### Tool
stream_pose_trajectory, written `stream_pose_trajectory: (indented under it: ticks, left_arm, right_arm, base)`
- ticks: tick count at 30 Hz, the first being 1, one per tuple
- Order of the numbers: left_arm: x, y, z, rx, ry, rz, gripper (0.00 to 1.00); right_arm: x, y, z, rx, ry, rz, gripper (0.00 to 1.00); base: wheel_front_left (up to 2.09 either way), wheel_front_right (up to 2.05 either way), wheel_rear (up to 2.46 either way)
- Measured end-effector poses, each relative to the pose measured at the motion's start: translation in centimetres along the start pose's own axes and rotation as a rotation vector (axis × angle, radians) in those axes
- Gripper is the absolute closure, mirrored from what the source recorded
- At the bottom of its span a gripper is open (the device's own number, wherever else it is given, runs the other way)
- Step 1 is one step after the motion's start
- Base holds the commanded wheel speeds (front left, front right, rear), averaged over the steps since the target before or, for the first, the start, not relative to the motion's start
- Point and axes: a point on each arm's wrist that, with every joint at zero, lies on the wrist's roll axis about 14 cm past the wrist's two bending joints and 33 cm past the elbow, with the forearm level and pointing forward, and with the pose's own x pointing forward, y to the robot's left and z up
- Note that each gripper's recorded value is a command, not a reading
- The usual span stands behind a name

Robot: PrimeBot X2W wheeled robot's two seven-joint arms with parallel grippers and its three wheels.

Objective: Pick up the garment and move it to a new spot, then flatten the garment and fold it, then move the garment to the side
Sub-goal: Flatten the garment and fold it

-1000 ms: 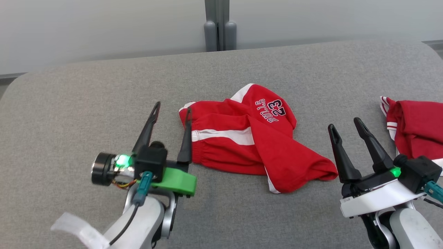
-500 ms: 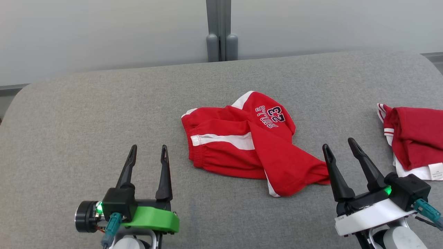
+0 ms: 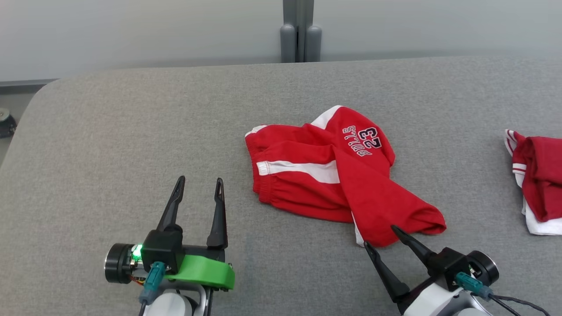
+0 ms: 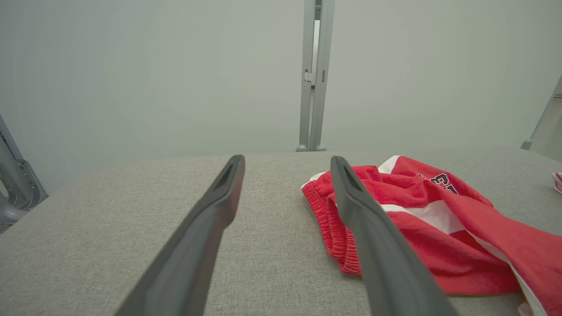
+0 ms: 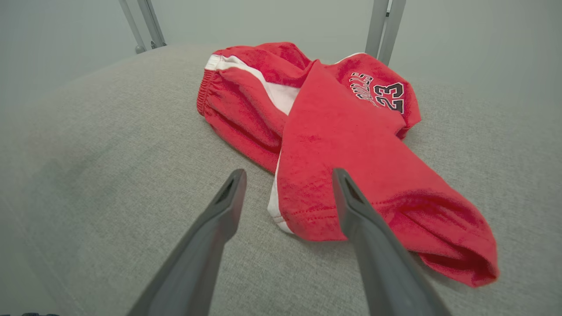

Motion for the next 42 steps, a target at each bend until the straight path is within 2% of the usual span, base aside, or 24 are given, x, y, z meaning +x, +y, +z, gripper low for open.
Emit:
stream_pose_trajectory:
  ticks: [6,13,14,15,24,33,39,40,41,42]
  left_arm:
    - [-0.2,0.7,-0.5,-0.013,0.019,0.028,0.00]
    - [-0.6,2.1,-1.1,-0.026,0.039,0.089,0.00]
    - [-0.6,2.2,-1.1,-0.026,0.040,0.093,0.00]
    - [-0.7,2.3,-1.2,-0.026,0.042,0.098,0.00]
    - [-0.4,2.3,-1.4,-0.036,0.048,0.102,0.00]
    - [0.9,-0.3,-1.1,-0.061,0.033,0.020,0.00]
    - [1.4,-1.8,-1.7,-0.063,0.050,-0.026,0.00]
    - [1.5,-1.9,-1.8,-0.064,0.053,-0.029,0.00]
    - [1.6,-1.9,-1.8,-0.064,0.054,-0.031,0.00]
    - [1.7,-1.9,-1.9,-0.063,0.055,-0.033,0.00]
  right_arm:
    - [2.0,0.4,-3.3,-0.079,0.122,0.078,0.00]
    - [3.9,-0.1,-5.2,-0.123,0.185,0.100,0.00]
    - [4.0,-0.2,-5.3,-0.126,0.190,0.097,0.55]
    - [4.2,-0.6,-5.5,-0.129,0.195,0.087,1.00]
    - [3.7,-2.8,-4.3,-0.108,0.160,0.014,1.00]
    - [0.0,-8.1,-2.7,-0.024,0.119,-0.156,1.00]
    - [-0.2,-10.3,-1.9,-0.007,0.105,-0.201,1.00]
    - [0.0,-10.6,-1.8,-0.009,0.106,-0.202,0.91]
    - [0.2,-10.9,-1.7,-0.014,0.109,-0.201,0.58]
    - [0.3,-11.2,-1.6,-0.025,0.114,-0.201,0.00]
  base:
    - [0.00,0.00,0.00]
    - [0.00,0.00,0.00]
    - [0.00,0.00,0.00]
    - [0.00,0.00,0.00]
    - [0.00,0.00,0.00]
    - [0.00,0.00,0.00]
    - [0.00,0.00,0.00]
    - [0.00,0.00,0.00]
    - [0.00,0.00,0.00]
    - [0.00,0.00,0.00]
